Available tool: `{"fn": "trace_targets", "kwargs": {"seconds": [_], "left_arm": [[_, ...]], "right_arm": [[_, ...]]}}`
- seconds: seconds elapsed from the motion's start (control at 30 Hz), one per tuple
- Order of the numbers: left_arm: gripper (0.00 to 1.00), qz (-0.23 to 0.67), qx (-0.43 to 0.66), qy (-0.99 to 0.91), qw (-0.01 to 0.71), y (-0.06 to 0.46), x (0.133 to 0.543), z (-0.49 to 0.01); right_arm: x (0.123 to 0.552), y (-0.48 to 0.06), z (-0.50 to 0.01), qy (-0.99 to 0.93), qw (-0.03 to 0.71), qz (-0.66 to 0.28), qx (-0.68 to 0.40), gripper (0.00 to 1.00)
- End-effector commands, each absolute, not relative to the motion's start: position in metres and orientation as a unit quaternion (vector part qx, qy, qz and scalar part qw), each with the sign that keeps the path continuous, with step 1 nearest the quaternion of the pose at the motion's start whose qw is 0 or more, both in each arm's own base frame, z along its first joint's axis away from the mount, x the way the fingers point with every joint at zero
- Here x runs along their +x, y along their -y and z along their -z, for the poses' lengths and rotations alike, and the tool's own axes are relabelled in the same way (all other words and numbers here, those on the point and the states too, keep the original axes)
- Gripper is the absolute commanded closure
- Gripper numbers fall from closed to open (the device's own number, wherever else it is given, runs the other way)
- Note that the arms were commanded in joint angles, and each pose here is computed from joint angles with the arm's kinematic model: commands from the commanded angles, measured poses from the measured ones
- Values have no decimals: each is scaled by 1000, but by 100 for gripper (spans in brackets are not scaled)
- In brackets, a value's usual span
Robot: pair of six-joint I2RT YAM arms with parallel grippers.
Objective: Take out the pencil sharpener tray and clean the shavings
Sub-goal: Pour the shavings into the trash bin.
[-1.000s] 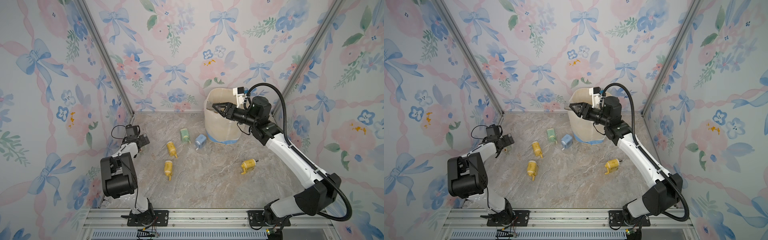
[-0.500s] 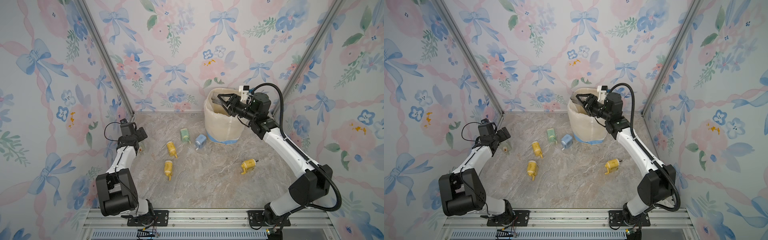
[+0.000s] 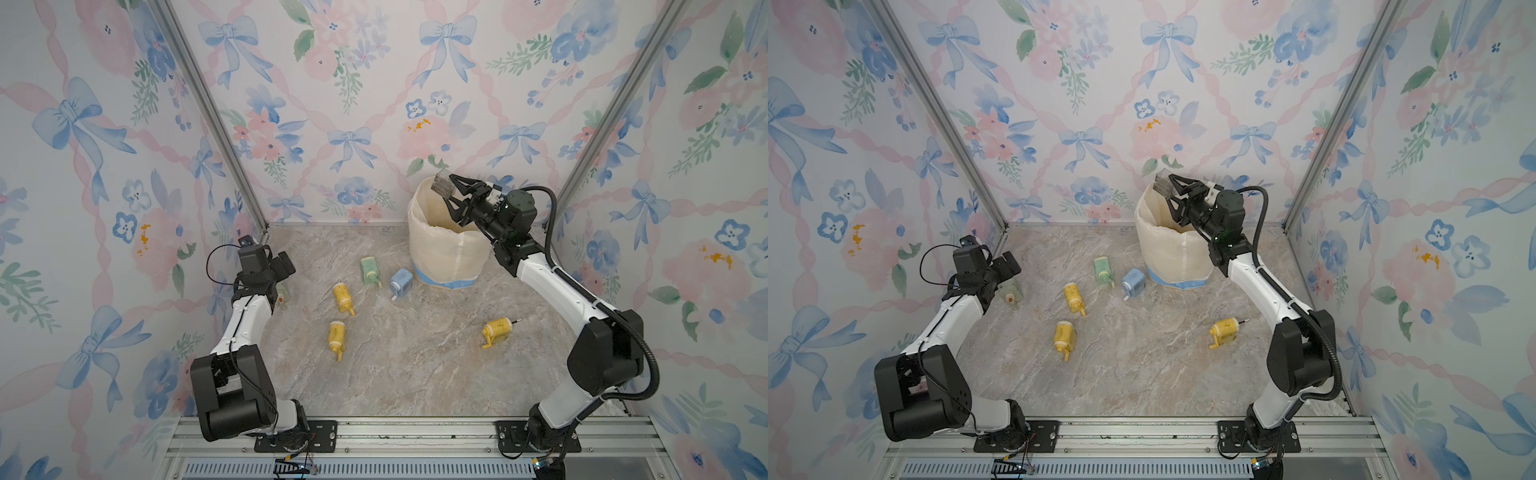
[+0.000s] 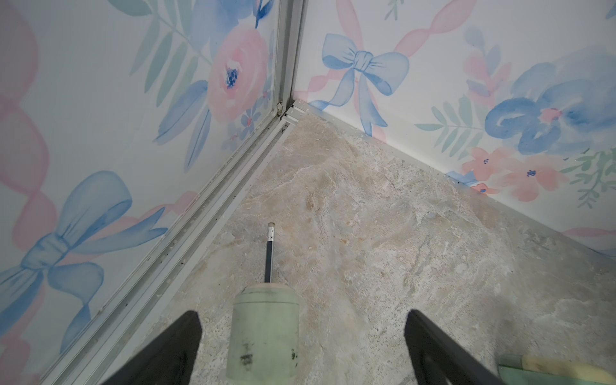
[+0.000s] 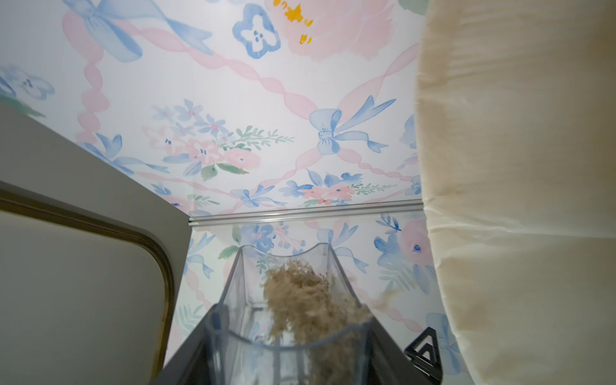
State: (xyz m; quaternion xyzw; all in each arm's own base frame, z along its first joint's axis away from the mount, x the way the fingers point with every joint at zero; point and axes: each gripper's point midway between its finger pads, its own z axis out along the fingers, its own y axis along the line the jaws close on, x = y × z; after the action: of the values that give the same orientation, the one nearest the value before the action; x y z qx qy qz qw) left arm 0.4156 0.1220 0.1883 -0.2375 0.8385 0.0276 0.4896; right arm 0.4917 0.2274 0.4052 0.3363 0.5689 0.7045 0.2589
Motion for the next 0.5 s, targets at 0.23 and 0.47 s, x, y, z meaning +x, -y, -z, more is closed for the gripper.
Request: {"fn": "trace_targets", "kwargs": {"seconds": [0.23, 0.47], "left_arm": [[2, -4, -226, -838, 497, -112, 418, -189], [2, 2, -223, -840, 495, -110, 420, -186]], "right_arm": [[489, -215, -447, -392, 219, -788, 422, 52], [467, -237, -487, -318, 208, -842, 383, 51]]}}
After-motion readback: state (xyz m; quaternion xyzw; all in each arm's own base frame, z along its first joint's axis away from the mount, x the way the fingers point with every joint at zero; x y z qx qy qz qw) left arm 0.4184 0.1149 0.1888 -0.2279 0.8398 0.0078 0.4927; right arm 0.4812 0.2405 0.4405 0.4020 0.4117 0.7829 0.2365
